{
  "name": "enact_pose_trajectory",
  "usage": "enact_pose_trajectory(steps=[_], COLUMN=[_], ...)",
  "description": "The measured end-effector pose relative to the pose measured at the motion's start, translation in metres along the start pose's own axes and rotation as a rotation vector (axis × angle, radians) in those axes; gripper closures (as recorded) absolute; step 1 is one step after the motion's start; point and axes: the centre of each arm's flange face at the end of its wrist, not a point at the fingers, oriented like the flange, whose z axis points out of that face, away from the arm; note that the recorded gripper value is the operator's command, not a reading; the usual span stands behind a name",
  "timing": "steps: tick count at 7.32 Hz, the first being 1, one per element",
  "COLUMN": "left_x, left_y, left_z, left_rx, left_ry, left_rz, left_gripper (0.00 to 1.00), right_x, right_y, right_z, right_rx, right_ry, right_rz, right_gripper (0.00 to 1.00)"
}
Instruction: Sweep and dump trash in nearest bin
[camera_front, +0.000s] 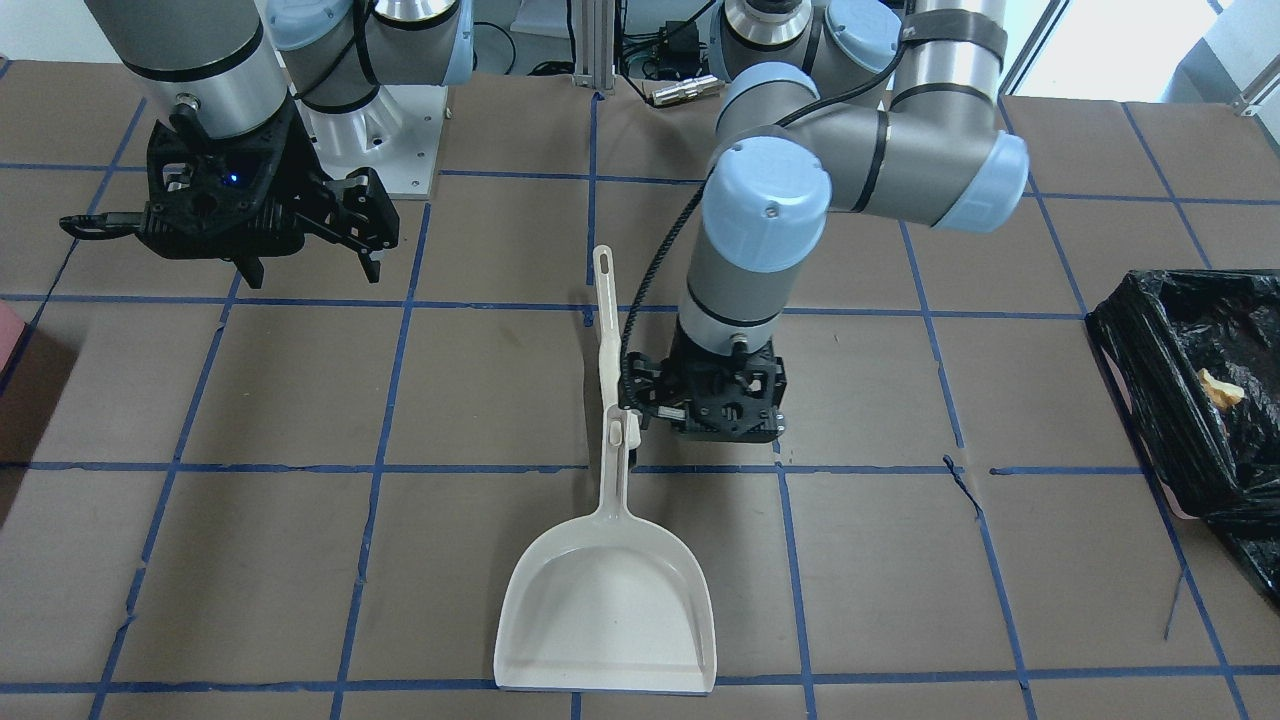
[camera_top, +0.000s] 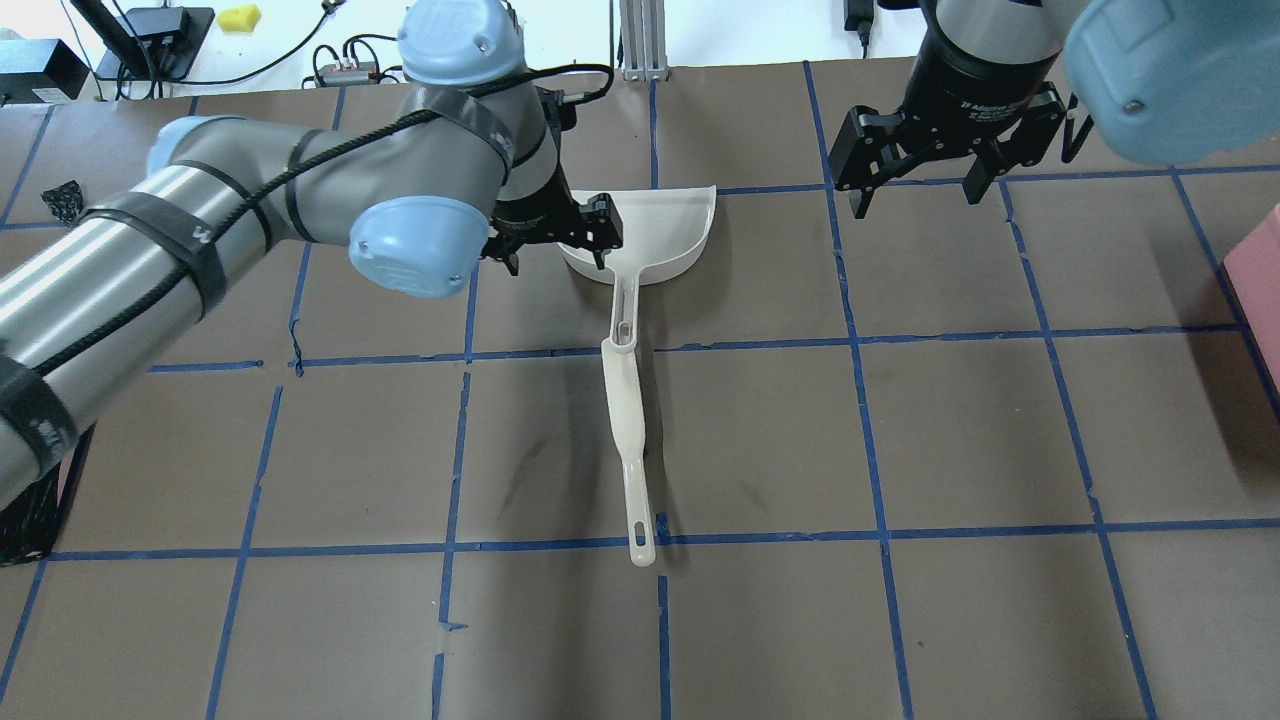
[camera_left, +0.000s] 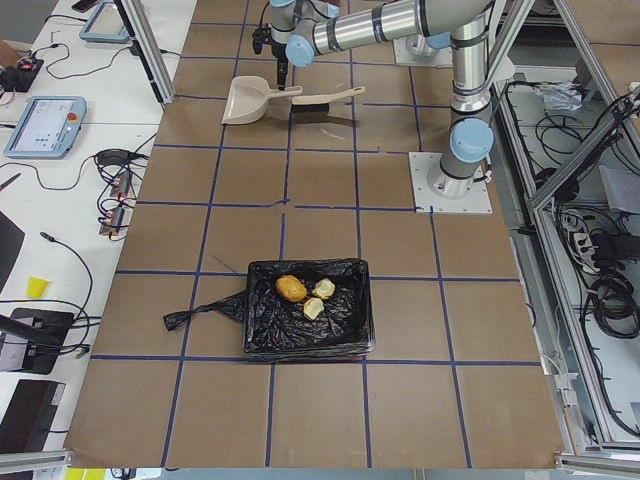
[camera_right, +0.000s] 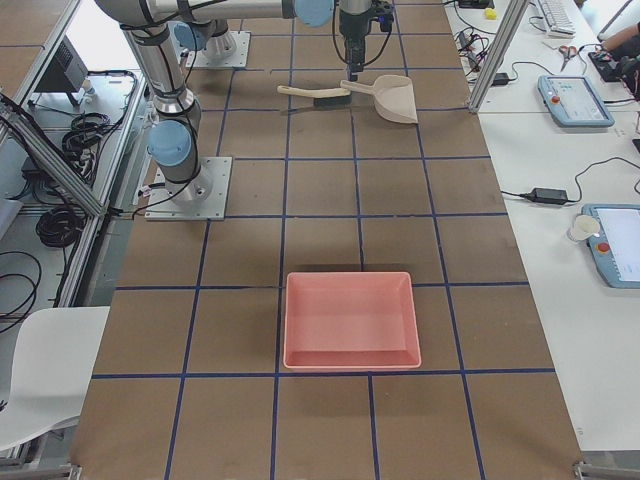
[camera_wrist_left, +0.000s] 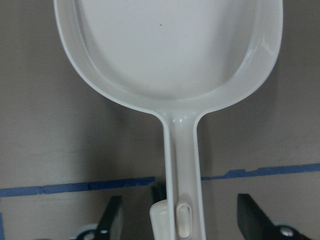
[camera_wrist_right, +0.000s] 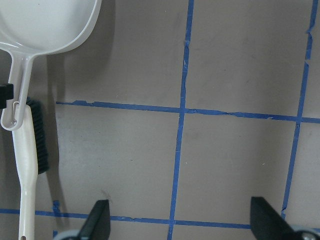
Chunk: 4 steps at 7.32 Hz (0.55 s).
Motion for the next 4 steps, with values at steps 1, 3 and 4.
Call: enact_pose_trajectory(steps=[1,3,4], left_x=[-0.025,-0.059,-0.069], left_y=[0.005,0.026,0.034], left_z=[-0.023,-0.076,-0.099], left_rx=[-0.025,-0.04,-0.049], left_ry=[-0.009,-0.057,-0.078], left_rz=[-0.024,0.0,0.016], left_gripper=[0.0,0.0,0.0], right_x=[0.0,0.0,0.001], right_y=[0.0,0.0,0.0], right_z=[0.0,0.0,0.0], right_rx=[0.0,0.0,0.0], right_ry=[0.0,-0.001,0.0], right_rz=[0.001,0.001,0.002], right_gripper=[0.0,0.0,0.0])
